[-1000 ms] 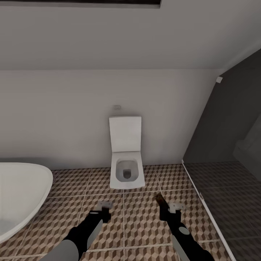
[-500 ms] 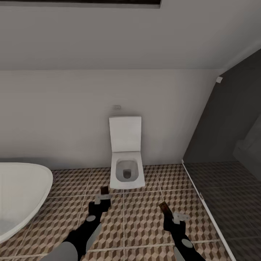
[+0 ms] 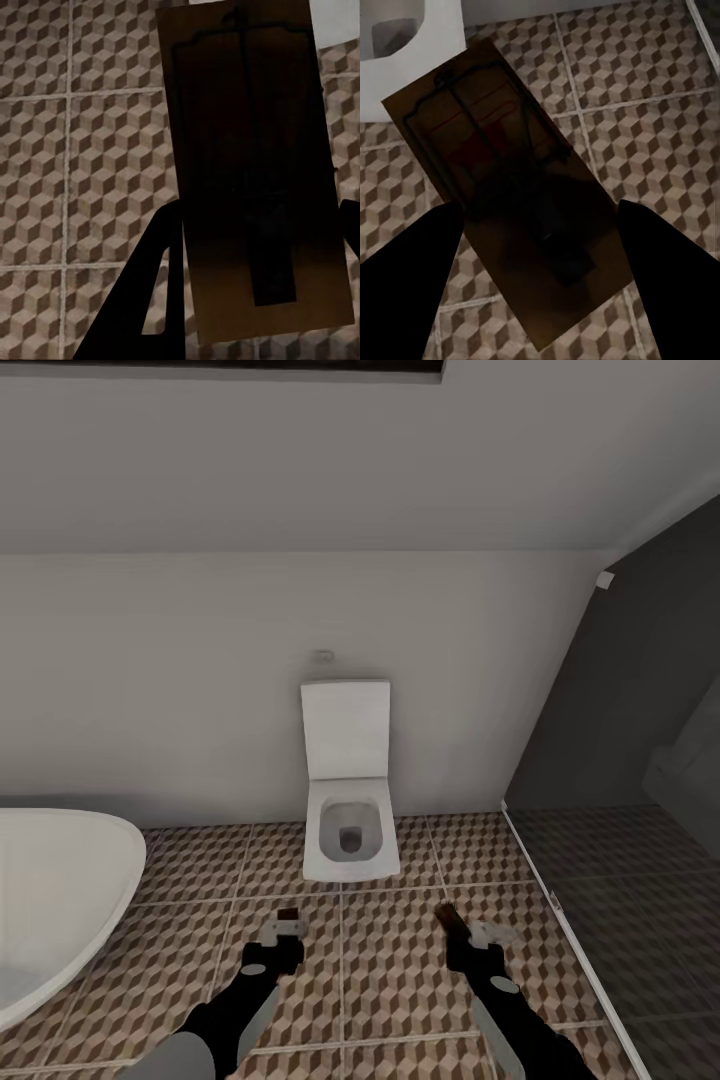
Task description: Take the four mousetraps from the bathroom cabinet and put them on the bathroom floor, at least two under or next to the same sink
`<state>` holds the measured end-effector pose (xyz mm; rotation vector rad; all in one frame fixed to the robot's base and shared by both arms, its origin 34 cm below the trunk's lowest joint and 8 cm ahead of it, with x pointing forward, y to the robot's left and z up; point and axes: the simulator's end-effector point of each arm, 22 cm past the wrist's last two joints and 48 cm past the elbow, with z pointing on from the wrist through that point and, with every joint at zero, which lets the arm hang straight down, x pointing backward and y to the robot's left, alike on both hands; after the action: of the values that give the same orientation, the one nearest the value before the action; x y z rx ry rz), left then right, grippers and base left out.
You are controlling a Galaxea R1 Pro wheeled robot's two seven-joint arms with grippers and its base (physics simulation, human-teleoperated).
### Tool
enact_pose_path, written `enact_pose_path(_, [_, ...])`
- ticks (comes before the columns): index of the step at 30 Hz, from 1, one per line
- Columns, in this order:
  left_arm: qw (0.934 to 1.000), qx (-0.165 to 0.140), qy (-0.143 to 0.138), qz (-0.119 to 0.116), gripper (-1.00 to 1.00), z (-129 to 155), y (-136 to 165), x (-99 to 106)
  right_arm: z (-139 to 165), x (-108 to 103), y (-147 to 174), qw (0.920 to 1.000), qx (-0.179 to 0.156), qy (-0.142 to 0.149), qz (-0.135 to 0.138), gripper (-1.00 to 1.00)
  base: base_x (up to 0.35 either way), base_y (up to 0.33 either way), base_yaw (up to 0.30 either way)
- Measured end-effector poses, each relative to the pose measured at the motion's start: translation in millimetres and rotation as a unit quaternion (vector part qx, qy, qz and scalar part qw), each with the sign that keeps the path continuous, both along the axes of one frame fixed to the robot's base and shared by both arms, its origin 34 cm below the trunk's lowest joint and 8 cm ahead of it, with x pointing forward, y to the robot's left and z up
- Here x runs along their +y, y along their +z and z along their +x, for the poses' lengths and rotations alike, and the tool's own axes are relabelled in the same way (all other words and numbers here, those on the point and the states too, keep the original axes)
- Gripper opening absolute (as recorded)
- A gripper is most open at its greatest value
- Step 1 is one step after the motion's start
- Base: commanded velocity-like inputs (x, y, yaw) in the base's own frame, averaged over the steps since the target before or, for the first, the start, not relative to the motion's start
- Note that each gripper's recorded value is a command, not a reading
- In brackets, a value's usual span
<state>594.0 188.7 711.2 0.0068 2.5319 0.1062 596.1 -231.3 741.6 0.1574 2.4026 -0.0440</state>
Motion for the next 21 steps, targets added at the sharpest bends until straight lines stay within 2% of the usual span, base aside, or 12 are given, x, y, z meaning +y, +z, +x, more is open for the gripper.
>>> enact_pose_path(4, [1.0000,-0.003,0.000,-0.003,-1.00,4,3,-4,26,-2,15,0.9999,-0.013,0.000,-0.007,-1.00,0.000,0.000,0.000])
enact_pose_path(6, [1.0000,-0.003,0.000,-0.005,-1.00,5,5,-5,35,-8,21,0.9996,-0.019,-0.009,-0.018,-1.00,0.000,0.000,0.000])
enact_pose_path(10, [1.0000,-0.004,-0.001,-0.006,-1.00,6,5,-7,34,-23,21,0.9984,-0.017,-0.030,-0.044,-1.00,0.000,0.000,0.000])
enact_pose_path(13, [1.0000,-0.005,-0.001,-0.006,-1.00,6,6,-7,34,-28,20,0.9978,-0.018,-0.035,-0.053,-1.00,0.000,0.000,0.000])
enact_pose_path(17, [1.0000,-0.005,-0.001,-0.006,-1.00,7,6,-7,41,-25,27,0.9970,-0.042,-0.032,-0.056,-1.00,0.000,0.000,0.000])
enact_pose_path(21, [1.0000,-0.005,-0.002,-0.005,-1.00,7,6,-6,49,-13,37,0.9952,-0.073,-0.008,-0.066,-1.00,0.000,0.000,0.000])
